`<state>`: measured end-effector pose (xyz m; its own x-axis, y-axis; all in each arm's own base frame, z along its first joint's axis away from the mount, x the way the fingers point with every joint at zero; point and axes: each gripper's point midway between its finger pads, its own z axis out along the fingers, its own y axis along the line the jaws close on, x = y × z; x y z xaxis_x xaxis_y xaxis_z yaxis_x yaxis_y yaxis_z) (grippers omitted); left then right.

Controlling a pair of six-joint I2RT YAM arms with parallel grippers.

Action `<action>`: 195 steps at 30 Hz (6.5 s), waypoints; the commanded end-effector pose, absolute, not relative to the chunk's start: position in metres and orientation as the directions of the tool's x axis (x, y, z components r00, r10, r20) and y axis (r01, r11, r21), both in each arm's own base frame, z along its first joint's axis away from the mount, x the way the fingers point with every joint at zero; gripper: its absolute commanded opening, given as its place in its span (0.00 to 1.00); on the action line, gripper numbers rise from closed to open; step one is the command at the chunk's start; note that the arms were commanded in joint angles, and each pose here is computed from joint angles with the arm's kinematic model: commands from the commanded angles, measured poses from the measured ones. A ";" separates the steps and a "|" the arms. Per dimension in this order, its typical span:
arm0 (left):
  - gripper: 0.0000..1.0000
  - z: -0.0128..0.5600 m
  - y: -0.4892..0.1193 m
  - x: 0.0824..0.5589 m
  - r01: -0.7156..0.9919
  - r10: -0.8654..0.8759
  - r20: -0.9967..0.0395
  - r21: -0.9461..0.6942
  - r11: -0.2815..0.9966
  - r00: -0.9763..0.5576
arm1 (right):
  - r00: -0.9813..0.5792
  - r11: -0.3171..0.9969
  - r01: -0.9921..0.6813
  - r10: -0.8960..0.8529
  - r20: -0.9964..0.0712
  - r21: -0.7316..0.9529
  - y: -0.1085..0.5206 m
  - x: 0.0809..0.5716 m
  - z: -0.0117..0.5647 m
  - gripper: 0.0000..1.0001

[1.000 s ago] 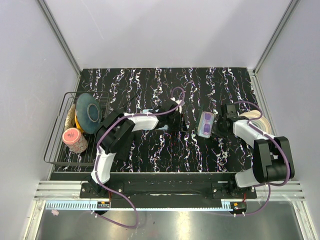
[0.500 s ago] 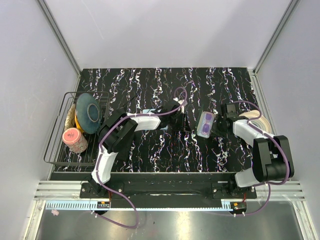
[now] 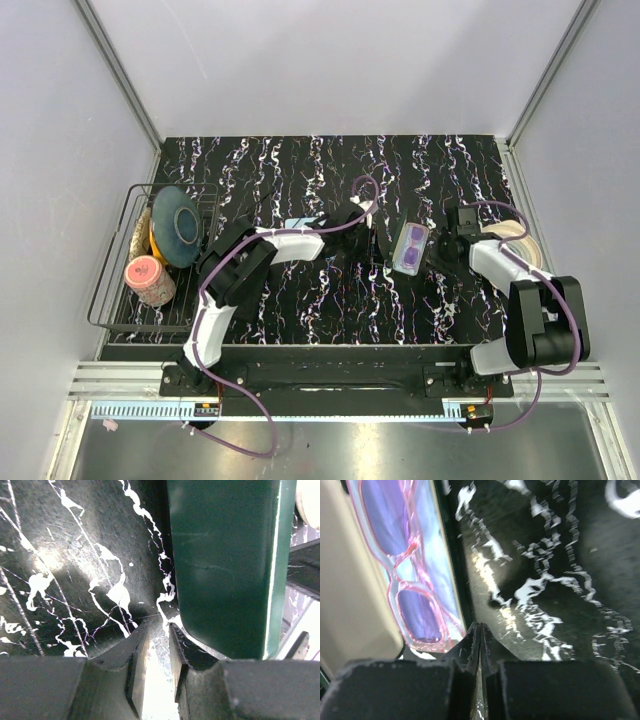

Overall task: Organize the sunglasses
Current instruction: Adjust the sunglasses in the sunglasses case, then close the case with sunglasses at the center of the board, then move the case with the sunglasses to the center of the board, then move the sunglasses case to the corner of the board.

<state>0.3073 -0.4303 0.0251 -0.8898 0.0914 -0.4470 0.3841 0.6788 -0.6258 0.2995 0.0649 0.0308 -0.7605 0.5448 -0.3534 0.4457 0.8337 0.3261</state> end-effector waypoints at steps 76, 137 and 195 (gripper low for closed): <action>0.33 0.073 -0.499 0.345 0.538 0.056 -0.639 -0.593 0.599 -0.767 | -0.803 0.812 0.387 0.530 -0.273 0.437 0.069 0.350 0.009 0.22; 0.61 0.203 -0.243 0.343 0.244 -0.255 -0.816 -0.427 0.871 -0.519 | -0.816 0.963 0.267 0.204 -0.541 -0.038 0.071 0.405 0.035 0.47; 0.94 0.036 -0.112 0.250 -0.251 -0.208 -0.450 0.039 0.967 -0.869 | -0.730 0.864 -0.180 0.203 -0.652 0.470 0.193 0.383 0.171 1.00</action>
